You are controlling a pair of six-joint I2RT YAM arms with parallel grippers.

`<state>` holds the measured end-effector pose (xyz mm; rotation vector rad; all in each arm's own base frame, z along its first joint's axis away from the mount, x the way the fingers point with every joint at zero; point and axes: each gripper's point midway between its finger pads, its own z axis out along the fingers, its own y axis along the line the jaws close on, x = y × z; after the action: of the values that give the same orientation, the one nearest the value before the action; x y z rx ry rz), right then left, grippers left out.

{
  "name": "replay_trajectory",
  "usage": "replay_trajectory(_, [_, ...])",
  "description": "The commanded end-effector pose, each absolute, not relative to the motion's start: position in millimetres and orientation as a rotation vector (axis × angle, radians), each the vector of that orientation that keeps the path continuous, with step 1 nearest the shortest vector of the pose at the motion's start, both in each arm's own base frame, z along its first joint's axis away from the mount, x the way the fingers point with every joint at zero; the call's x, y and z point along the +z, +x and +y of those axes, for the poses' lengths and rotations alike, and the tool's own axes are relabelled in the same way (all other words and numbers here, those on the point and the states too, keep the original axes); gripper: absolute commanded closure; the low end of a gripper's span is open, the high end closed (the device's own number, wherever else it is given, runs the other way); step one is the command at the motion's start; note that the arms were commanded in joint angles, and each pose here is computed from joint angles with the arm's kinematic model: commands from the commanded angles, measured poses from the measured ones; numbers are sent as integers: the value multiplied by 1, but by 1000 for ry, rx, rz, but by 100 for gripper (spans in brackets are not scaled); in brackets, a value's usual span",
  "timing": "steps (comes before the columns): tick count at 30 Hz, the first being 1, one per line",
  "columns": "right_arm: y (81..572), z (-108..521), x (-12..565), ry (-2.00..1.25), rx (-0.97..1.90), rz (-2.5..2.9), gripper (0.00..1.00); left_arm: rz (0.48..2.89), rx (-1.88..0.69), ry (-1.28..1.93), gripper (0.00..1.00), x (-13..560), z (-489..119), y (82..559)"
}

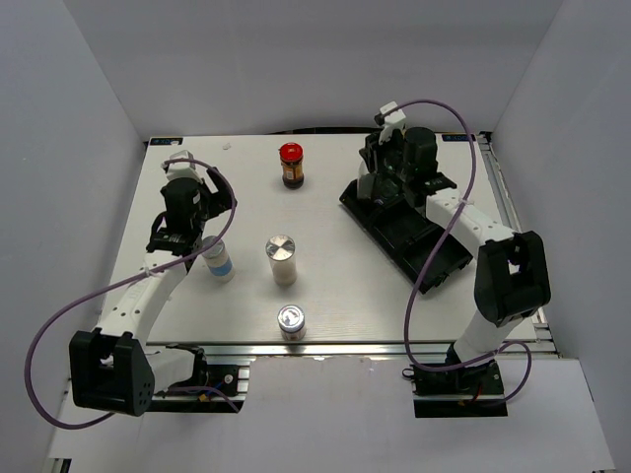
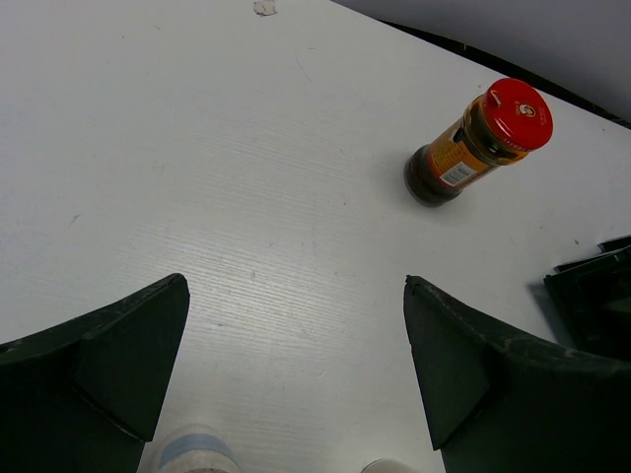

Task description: Organize the condiment bottles

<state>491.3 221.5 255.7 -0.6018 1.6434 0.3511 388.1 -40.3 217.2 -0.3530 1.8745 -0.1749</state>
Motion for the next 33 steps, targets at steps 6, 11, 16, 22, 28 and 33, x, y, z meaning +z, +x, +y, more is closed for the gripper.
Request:
replay_trajectory(6, [499,207,310,-397,331,1459,81,1830,-207,-335,2,239,-46,396])
replay_trajectory(11, [492,204,313,-383,342,1452,46,1830,-207,-336,2,240,-45,397])
replay_trajectory(16, [486,198,317,-354,337,1451,32,1843,-211,-334,2,237,-47,398])
replay_trajectory(22, [479,192,317,-331,334,1477,12,1846,-231,-313,2,242,-51,401])
replay_trajectory(28, [468,176,320,-217,324,1539,11,1857,-261,-284,2,244,-58,404])
replay_trajectory(33, [451,158,318,-140,288,1571,11,1869,-292,-235,2,251,-68,415])
